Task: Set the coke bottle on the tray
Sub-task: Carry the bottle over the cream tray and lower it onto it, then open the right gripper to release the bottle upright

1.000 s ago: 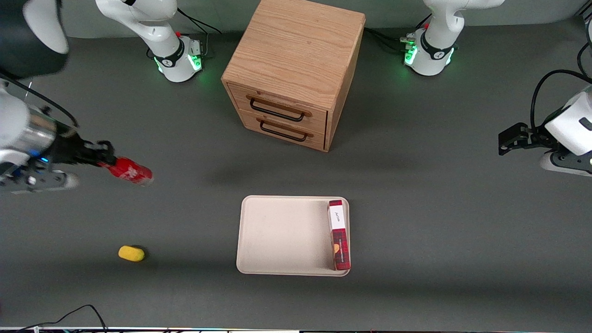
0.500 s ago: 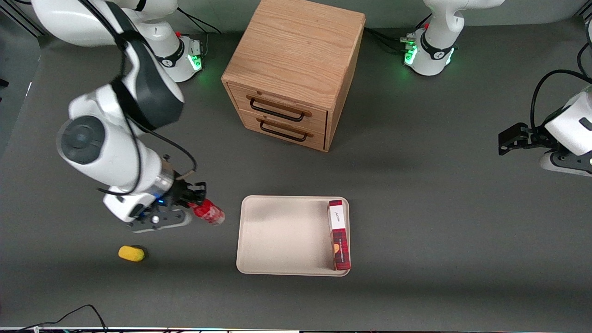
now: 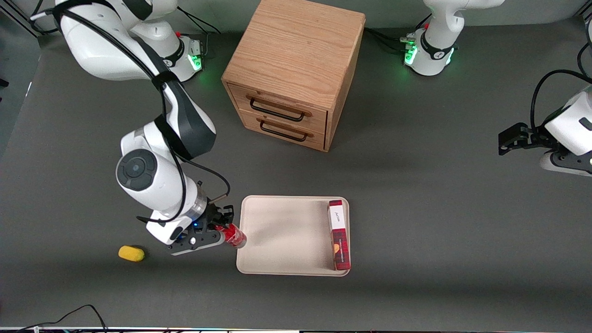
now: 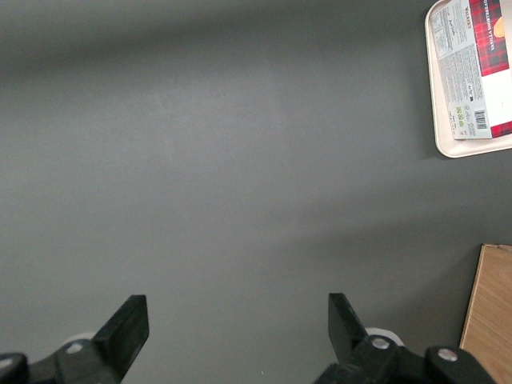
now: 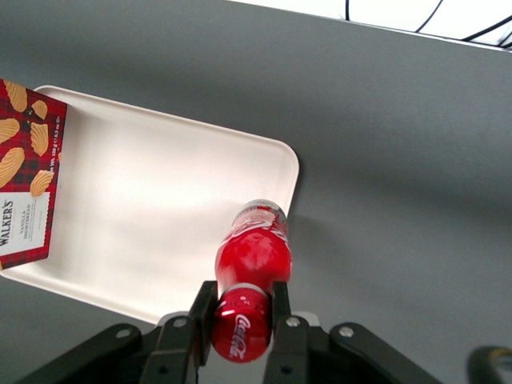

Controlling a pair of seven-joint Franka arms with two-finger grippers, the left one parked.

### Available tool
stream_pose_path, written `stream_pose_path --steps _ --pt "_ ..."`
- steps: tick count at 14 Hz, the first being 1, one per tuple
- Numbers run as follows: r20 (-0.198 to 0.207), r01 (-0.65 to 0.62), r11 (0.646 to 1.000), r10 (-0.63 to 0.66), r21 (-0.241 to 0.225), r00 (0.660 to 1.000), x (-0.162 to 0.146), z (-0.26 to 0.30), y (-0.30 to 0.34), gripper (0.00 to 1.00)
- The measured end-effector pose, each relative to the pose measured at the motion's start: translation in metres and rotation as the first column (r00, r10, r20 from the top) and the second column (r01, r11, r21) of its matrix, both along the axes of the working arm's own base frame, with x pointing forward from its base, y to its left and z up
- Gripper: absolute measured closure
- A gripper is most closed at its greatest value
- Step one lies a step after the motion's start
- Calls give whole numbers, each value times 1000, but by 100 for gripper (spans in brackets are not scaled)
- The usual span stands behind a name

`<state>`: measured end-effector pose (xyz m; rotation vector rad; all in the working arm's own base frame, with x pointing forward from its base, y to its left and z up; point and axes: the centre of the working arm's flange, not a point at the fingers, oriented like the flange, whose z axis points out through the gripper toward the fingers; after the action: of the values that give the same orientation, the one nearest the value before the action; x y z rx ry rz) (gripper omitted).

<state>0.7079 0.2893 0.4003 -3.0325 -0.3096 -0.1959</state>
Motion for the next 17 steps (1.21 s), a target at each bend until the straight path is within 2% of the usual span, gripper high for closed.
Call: stream_pose_path --steps 5,11,12,17 --pt "-5 -38 999 38 8 999 0 -58 32 69" --pt "1 -32 999 32 -2 999 4 -70 30 69" --pt "3 -32 999 32 -2 999 5 -69 30 65" --pt "24 -9 1000 9 -6 1000 12 -61 21 14"
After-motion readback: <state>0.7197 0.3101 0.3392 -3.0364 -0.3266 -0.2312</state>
